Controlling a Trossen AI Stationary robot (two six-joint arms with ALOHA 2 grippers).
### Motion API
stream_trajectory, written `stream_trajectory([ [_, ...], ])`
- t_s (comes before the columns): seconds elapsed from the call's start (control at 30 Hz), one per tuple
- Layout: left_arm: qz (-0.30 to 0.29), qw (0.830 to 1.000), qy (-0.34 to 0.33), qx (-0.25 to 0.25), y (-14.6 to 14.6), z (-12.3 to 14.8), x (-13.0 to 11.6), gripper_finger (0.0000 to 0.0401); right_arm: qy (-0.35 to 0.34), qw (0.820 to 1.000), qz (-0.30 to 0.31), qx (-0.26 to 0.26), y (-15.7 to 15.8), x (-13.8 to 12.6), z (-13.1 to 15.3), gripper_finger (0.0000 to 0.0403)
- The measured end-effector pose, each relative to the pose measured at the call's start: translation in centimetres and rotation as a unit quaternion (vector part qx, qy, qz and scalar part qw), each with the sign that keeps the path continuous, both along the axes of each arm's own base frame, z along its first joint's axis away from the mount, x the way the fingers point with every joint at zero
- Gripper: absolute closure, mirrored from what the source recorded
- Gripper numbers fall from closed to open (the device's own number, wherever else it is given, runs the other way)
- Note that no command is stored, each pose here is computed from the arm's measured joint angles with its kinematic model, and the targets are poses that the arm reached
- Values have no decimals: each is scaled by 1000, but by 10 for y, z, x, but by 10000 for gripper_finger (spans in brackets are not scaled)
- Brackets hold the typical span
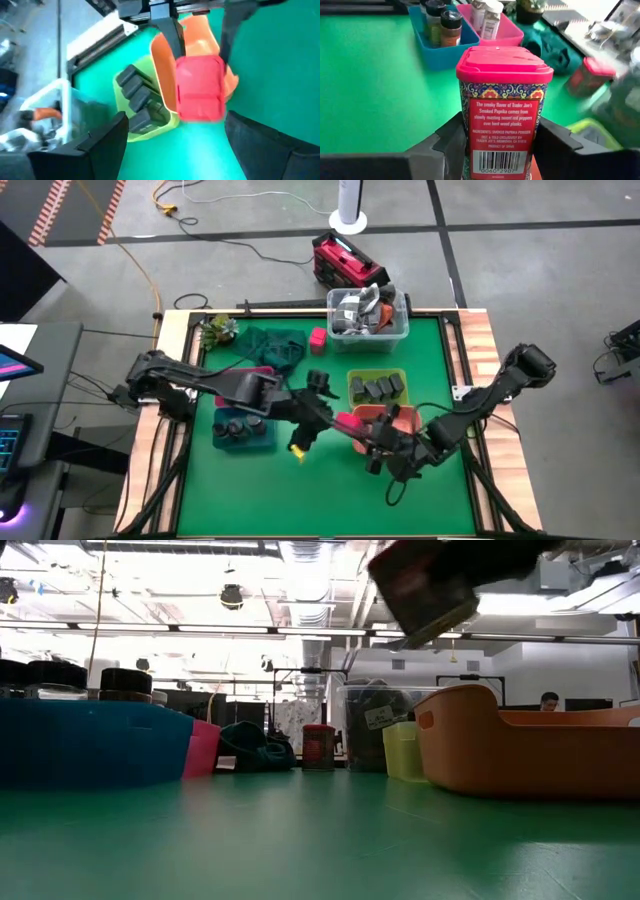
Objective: Sort spices by type
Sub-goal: Put the red spice can into the orange bin
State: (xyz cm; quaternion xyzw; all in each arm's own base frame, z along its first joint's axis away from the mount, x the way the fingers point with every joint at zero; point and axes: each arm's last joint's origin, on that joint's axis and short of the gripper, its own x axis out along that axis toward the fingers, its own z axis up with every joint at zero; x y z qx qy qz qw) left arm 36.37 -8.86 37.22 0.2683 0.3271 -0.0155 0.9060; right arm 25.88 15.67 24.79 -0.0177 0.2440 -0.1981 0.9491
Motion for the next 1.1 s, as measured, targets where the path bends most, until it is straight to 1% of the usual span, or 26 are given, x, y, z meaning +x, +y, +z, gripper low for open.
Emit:
stream_trajectory([
  [0.1, -4, 1000, -18, -13, -10, 4, -13, 94, 7, 999, -20, 36, 3, -15, 0, 191],
  [0.23, -8, 999, -36, -27, -25, -7, -30, 102, 28, 994, -73, 74, 4, -33, -10, 192],
  [0.33, -7, 997, -67, -38, -36, -15, -42, 107, 3, 989, -117, 90, 3, -43, -16, 192],
  [0.4, 5, 995, -89, -46, -40, -18, -48, 110, -26, 986, -138, 94, 3, -46, -21, 192],
  [0.47, 28, 992, -112, -57, -43, -16, -56, 110, -39, 983, -153, 95, 3, -44, -27, 192],
  [0.6, 64, 984, -148, -73, -52, -7, -69, 111, -34, 978, -184, 90, 3, -30, -48, 192],
  [0.7, 80, 980, -167, -72, -60, -3, -77, 111, -34, 973, -208, 90, 1, -23, -61, 192],
  [0.83, 92, 975, -186, -81, -69, 3, -89, 111, -42, 969, -223, 94, 5, -21, -74, 192],
  [0.97, 98, 971, -198, -88, -76, 6, -97, 111, -45, 970, -221, 89, 13, -21, -84, 192],
  [1.1, 101, 970, -200, -97, -79, 7, -99, 111, -31, 978, -199, 58, 22, -21, -88, 192],
])
